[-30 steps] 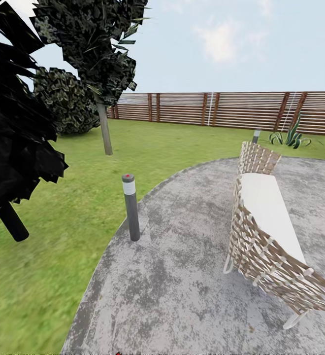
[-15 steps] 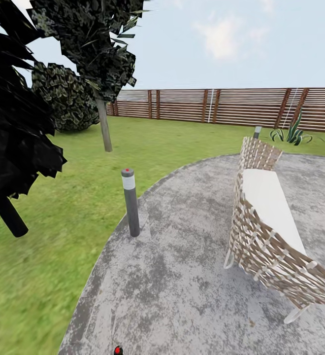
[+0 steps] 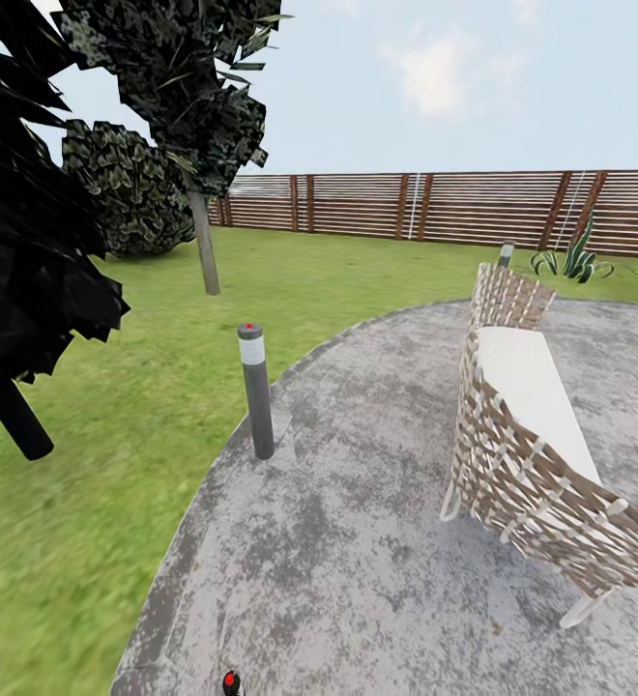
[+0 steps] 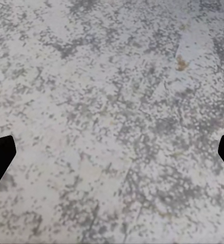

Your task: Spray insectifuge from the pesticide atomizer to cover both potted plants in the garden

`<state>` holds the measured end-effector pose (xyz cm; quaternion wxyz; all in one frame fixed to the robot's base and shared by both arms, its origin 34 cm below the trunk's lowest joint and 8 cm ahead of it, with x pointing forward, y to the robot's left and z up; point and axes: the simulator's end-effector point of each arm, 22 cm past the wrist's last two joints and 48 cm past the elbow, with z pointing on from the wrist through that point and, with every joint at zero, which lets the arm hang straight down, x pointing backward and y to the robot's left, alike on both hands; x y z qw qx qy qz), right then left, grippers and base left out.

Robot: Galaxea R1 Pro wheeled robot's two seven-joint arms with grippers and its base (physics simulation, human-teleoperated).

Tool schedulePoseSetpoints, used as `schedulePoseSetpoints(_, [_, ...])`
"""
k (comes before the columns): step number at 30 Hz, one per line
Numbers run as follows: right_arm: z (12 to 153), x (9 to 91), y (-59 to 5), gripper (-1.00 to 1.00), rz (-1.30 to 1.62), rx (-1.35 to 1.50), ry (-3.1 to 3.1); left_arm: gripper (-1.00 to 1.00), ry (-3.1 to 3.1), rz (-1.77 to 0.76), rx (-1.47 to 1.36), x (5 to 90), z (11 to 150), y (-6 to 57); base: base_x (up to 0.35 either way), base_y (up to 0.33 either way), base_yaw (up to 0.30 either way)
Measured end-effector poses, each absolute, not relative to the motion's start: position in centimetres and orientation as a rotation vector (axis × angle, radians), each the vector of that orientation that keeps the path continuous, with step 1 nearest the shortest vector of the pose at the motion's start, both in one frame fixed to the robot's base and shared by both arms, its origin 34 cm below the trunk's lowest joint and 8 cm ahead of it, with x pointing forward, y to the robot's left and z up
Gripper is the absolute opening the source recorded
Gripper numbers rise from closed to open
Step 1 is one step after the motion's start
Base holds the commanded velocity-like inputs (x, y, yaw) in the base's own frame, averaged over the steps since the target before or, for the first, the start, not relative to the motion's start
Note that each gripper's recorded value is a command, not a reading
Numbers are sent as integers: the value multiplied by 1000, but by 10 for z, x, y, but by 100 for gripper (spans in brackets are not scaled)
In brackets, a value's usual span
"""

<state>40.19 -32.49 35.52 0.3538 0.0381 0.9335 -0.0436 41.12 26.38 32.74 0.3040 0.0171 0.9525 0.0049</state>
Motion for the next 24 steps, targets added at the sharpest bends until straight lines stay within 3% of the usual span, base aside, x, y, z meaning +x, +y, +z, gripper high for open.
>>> schedulePoseSetpoints(18, [317,394,-323,100,-110,99,2413,100,2522,16,89,403,289,262,0,0,-1])
schedulePoseSetpoints(24, [310,392,-323,100,-111,99,2414,100,2521,19,90,403,283,262,0,0,-210])
